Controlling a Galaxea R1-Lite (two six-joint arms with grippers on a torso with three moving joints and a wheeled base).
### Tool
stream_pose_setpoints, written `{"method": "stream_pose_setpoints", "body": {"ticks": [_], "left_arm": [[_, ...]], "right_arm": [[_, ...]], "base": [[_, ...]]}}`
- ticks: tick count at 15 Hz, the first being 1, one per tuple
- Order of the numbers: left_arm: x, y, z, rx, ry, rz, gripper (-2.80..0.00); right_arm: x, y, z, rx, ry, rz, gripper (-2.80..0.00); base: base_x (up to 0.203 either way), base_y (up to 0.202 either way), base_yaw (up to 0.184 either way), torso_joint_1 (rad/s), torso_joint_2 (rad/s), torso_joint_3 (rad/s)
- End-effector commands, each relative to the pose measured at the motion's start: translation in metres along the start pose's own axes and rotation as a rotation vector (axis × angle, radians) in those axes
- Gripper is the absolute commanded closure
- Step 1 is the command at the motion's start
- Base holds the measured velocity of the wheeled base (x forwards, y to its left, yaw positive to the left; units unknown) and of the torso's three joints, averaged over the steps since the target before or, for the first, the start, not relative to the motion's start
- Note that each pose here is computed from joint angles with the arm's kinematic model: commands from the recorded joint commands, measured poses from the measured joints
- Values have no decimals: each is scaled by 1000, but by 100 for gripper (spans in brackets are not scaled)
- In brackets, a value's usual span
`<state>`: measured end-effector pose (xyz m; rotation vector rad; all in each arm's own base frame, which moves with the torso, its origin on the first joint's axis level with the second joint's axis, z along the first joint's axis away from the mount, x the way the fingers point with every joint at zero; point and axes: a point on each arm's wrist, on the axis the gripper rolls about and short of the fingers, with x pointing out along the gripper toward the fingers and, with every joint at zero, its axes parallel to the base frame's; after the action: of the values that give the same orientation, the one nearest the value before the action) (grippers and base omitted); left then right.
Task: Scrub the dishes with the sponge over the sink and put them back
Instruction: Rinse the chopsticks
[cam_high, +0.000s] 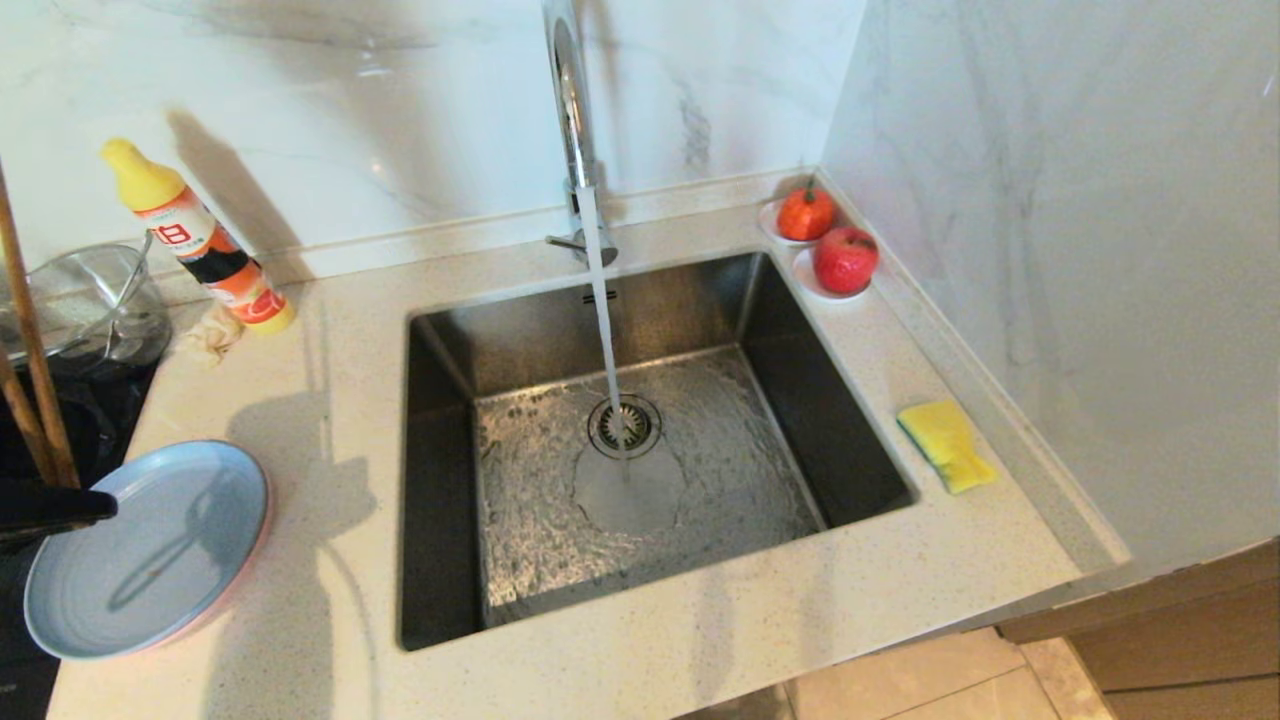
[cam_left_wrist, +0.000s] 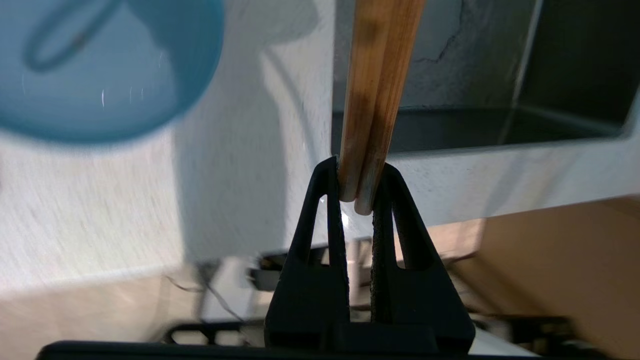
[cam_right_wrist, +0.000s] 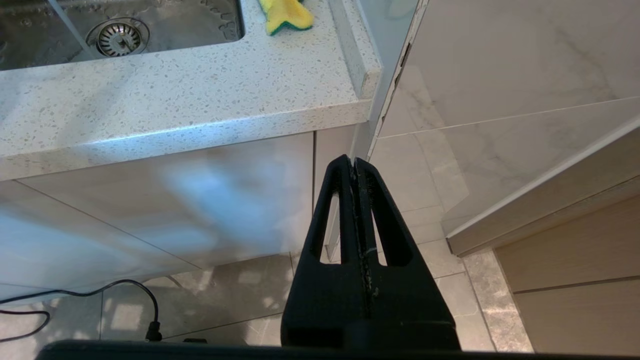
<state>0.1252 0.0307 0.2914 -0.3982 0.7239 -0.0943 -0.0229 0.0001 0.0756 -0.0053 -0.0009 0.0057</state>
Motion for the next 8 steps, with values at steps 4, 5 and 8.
{"method": "stream_pose_setpoints", "body": {"ticks": [4, 5, 8], "left_arm": [[56, -37, 26, 254, 85, -101, 0], [65, -47, 25, 294, 109, -131, 0], [94, -79, 17, 420, 153, -168, 0]], "right_arm": [[0, 0, 0, 0, 0, 0, 0], [0, 0, 0, -1, -1, 0, 0], [0, 0, 0, 0, 0, 0, 0]], "base": [[0, 0, 0, 0, 0, 0], [0, 0, 0, 0, 0, 0], [0, 0, 0, 0, 0, 0]]}}
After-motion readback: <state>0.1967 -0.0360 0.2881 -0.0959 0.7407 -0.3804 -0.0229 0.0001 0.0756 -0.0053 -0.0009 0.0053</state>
